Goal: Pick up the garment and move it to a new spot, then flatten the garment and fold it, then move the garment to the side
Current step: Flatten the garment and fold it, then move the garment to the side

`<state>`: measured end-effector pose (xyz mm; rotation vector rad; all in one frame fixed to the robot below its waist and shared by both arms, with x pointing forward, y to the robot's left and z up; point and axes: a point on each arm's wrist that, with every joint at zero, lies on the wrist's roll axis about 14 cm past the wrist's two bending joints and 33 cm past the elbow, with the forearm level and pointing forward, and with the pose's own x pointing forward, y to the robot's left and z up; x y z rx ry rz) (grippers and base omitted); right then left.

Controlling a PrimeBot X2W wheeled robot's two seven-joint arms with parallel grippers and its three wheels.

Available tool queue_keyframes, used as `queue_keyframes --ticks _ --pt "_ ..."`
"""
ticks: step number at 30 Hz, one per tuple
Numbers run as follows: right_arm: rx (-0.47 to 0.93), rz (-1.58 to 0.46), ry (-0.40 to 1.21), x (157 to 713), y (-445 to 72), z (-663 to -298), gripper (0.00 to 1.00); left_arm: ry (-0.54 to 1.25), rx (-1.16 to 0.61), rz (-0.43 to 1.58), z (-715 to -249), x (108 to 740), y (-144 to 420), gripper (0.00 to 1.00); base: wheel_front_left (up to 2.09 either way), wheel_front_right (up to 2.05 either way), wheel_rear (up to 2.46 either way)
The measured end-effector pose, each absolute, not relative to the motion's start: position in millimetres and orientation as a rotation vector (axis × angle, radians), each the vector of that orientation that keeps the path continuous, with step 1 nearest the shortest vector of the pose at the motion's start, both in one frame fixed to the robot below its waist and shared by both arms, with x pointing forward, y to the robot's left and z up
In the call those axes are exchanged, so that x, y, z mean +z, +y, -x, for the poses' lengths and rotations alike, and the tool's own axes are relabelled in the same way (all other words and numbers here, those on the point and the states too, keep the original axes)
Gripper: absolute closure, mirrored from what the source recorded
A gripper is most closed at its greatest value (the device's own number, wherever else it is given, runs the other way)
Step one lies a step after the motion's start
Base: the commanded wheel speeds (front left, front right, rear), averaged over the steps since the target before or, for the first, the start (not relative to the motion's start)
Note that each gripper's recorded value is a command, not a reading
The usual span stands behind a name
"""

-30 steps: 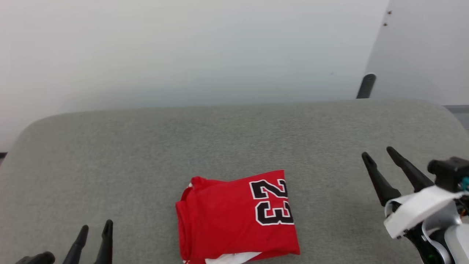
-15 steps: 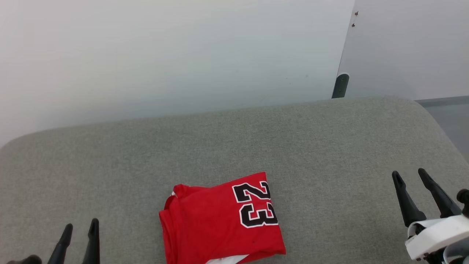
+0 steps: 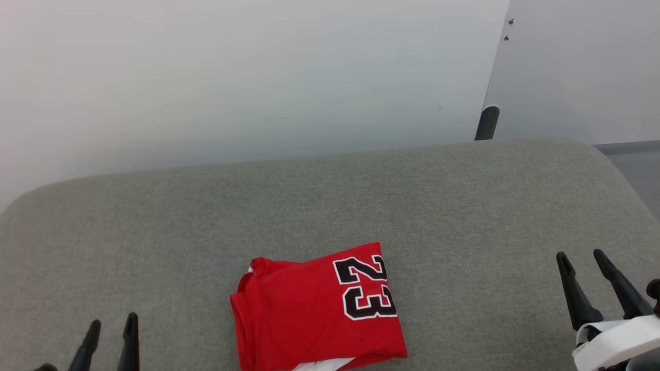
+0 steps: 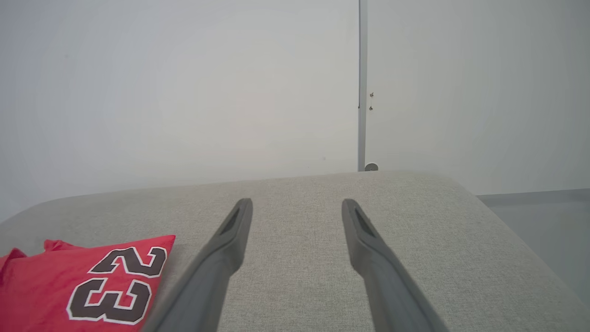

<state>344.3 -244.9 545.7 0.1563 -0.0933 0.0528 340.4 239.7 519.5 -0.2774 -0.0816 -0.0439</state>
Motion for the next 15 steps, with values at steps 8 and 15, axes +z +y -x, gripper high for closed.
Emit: queue_keyframes --ticks 8,15 --pt "0.100 -0.154 -0.074 544.6 -228.1 -352.6 0.00 -0.088 -0.029 0.278 -335.0 519.8 245.1 0.00 0.00 0.00 0.00" --pt "0.207 -0.160 -0.025 538.6 -188.8 -369.6 0.00 -0.095 0.028 0.270 -321.6 522.0 265.3 0.00 0.00 0.00 0.00"
